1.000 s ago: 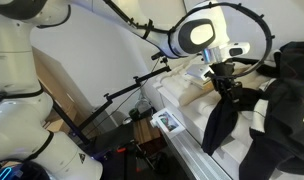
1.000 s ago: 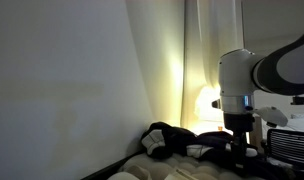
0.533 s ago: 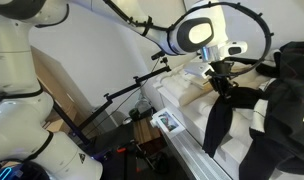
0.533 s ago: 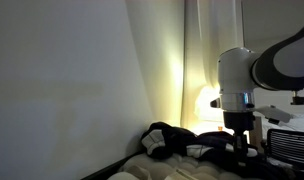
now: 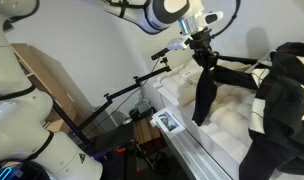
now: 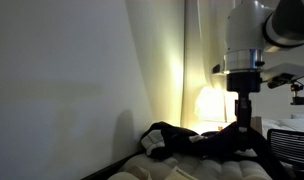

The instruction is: Unfold the black cloth on the bed.

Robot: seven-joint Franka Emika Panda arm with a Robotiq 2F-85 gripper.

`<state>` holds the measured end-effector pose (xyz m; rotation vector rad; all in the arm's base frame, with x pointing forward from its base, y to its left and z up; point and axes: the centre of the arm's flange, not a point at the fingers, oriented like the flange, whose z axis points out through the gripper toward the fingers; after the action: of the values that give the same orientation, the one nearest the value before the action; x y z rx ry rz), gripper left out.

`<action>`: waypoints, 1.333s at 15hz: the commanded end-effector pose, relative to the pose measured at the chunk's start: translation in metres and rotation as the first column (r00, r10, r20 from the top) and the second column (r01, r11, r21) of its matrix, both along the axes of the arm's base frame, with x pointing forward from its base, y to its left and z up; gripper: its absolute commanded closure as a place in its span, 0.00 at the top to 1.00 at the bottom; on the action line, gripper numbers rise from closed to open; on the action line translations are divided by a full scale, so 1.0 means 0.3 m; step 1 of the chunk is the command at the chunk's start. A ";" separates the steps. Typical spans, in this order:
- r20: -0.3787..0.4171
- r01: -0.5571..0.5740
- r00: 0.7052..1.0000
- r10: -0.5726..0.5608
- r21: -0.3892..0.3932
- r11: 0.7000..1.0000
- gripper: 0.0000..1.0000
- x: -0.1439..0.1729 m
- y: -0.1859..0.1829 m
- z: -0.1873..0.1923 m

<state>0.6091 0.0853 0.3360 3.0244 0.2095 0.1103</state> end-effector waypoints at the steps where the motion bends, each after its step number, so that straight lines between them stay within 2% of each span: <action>1: 0.008 -0.063 0.998 0.063 0.018 0.998 0.07 -0.174 0.100 0.204; 6: -0.008 -0.160 0.987 0.160 0.036 0.986 0.07 -0.318 0.215 0.353; 15: -0.028 -0.247 0.969 0.246 -0.001 0.969 0.06 -0.498 0.324 0.421; 20: -0.006 -0.324 0.946 0.324 -0.042 0.945 0.06 -0.669 0.443 0.503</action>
<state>0.4533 0.2043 0.4642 2.9526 0.6207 0.1086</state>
